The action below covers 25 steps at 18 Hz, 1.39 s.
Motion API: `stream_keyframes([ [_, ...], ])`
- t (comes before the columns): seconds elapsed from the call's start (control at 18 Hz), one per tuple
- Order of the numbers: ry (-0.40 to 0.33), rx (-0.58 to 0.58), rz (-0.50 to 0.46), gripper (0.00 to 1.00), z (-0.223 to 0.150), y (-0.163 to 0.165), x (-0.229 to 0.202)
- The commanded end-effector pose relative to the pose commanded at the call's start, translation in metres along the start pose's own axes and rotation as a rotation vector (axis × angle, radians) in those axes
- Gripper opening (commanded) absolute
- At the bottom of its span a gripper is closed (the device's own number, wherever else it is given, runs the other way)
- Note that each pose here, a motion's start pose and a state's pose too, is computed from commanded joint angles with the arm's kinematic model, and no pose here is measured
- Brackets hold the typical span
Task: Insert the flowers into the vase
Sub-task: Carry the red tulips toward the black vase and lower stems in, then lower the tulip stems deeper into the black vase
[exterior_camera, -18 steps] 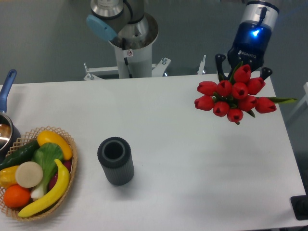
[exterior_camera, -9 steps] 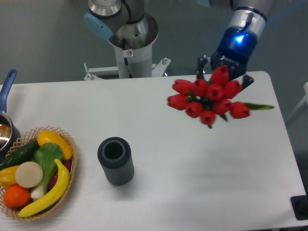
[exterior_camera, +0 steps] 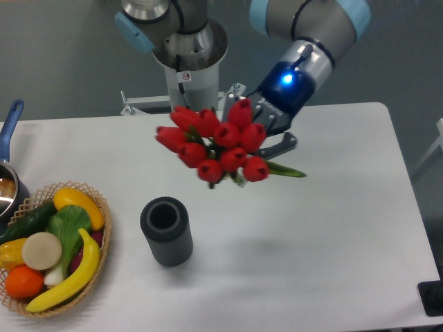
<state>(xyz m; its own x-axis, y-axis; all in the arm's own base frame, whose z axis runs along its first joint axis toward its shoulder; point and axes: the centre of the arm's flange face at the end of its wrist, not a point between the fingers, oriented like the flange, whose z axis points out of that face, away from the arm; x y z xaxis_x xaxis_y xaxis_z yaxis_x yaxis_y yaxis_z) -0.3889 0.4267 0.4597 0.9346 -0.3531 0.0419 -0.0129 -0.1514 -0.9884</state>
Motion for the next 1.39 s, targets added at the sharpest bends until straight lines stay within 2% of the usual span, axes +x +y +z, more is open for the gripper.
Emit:
stream_keyframes([
  [0.22, 0.077, 0.063, 0.035, 0.33, 0.028, 0.001, 0.006],
  [0.67, 0.175, 0.066, 0.077, 0.33, 0.081, 0.009, 0.02],
  [0.89, 0.196, 0.065, 0.059, 0.33, 0.091, 0.017, 0.026],
  [1.39, 0.197, 0.069, 0.007, 0.33, 0.089, 0.039, 0.03],
])
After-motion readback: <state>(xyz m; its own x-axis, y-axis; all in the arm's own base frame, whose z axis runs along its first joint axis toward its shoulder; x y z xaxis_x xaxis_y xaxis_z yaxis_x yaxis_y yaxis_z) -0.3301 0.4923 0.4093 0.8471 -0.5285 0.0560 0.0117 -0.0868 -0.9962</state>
